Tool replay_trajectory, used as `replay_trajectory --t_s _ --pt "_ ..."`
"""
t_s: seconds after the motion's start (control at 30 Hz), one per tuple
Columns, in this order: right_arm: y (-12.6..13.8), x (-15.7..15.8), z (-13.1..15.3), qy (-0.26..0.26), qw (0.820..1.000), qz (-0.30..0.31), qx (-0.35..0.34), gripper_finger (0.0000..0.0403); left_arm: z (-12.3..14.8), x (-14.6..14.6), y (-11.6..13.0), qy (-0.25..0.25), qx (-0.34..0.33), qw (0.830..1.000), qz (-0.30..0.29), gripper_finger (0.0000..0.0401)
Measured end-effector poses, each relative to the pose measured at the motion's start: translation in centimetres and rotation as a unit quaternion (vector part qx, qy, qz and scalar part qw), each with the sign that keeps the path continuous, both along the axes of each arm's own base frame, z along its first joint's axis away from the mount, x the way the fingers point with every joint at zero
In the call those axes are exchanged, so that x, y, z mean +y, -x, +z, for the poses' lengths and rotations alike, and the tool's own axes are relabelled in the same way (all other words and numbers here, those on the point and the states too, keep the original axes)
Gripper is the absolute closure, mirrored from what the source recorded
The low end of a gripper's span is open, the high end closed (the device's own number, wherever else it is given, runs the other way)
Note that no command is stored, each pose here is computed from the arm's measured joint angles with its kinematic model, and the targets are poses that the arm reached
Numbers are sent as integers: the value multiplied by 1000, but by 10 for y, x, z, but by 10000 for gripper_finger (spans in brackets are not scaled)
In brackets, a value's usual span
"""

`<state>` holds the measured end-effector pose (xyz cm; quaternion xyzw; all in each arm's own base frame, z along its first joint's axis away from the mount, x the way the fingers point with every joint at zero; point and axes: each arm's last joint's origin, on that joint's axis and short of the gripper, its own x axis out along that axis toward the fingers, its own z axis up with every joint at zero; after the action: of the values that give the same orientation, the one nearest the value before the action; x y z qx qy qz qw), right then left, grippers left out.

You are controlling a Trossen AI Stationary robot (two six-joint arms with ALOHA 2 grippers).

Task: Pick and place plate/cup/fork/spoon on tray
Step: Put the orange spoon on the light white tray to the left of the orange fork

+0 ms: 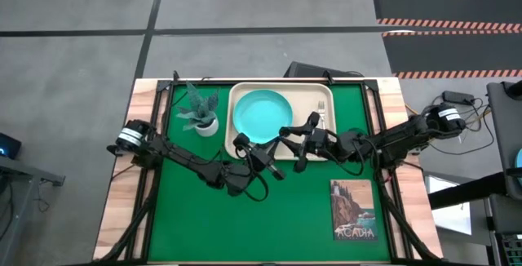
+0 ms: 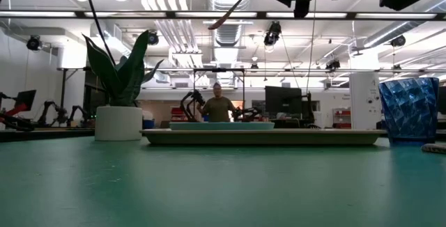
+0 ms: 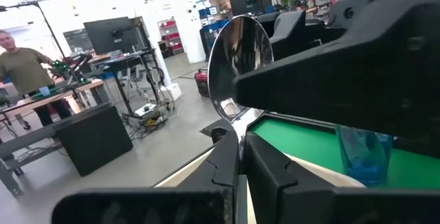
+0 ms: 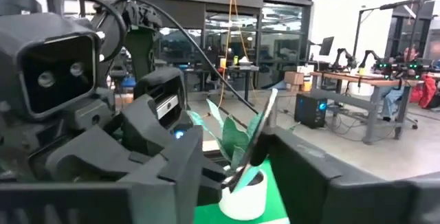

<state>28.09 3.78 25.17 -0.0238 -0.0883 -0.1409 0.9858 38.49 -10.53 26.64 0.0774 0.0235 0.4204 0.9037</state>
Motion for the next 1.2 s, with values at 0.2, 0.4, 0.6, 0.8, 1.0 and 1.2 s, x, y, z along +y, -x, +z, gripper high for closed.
replay_trajectory --t_s 0.2,0.4,0.6,0.8,1.0,1.2 --pt "-5 -6 -5 -17 1000 -10 -3 355 0 1 0 0 0 1000 0 400" --pt "-6 -8 -8 -9 1000 -12 5 386 -1 2 0 0 1 1000 -4 384" --pt "-4 -8 -6 1 1000 -10 17 387 -1 1 0 0 -1 1000 -10 361" --pt "2 -9 -4 17 998 -13 54 388 -3 -2 1 -1 3 1000 -13 356" --pt "23 -17 4 12 992 -25 127 389 -8 -19 8 -4 12 999 -37 356" --pt "49 -22 8 -28 981 -12 194 389 -15 -41 14 -13 24 991 -133 355"
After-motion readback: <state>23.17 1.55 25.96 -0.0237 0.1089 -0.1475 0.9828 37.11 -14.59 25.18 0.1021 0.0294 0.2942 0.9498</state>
